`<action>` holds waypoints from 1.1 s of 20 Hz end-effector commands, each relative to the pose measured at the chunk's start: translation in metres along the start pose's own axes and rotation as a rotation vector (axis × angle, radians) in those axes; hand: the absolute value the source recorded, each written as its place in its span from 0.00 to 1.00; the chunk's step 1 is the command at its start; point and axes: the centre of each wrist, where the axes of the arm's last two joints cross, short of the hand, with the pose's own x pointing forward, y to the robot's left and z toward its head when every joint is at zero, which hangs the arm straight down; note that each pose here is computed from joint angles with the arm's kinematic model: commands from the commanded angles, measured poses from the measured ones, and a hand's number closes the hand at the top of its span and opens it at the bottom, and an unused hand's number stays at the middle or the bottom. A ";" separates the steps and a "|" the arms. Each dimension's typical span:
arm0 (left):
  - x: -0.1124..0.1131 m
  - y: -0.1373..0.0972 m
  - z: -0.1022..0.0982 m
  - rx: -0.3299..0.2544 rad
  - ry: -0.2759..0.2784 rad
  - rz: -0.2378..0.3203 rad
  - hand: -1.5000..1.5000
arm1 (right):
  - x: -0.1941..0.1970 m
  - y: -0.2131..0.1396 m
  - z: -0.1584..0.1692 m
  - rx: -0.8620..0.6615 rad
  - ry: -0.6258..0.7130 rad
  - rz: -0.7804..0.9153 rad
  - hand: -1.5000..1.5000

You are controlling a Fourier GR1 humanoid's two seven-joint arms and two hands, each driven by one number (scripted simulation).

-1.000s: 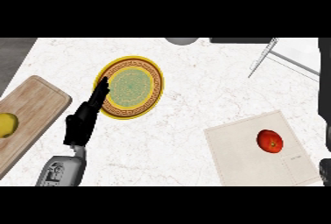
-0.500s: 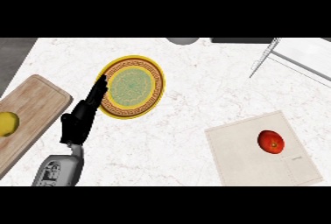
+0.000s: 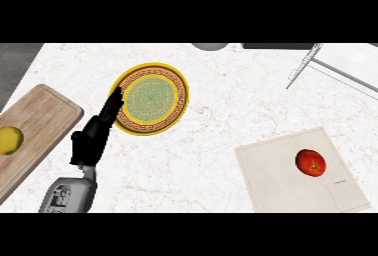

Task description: Pick the cupcake from the placemat and place it in the tiered shelf

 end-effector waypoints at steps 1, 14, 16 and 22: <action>0.005 -0.018 0.004 -0.020 -0.013 -0.005 0.50 | -0.019 0.007 -0.014 -0.052 0.037 -0.148 1.00; 0.008 -0.008 -0.001 0.001 0.000 -0.021 0.50 | -0.093 0.029 -0.047 -0.053 0.165 0.109 1.00; -0.004 0.008 0.004 -0.015 0.007 -0.002 0.50 | -0.102 0.034 -0.041 -0.093 0.188 0.103 0.00; 0.001 -0.014 -0.003 0.008 0.011 -0.006 0.50 | -0.090 0.030 -0.030 -0.106 0.244 0.031 0.00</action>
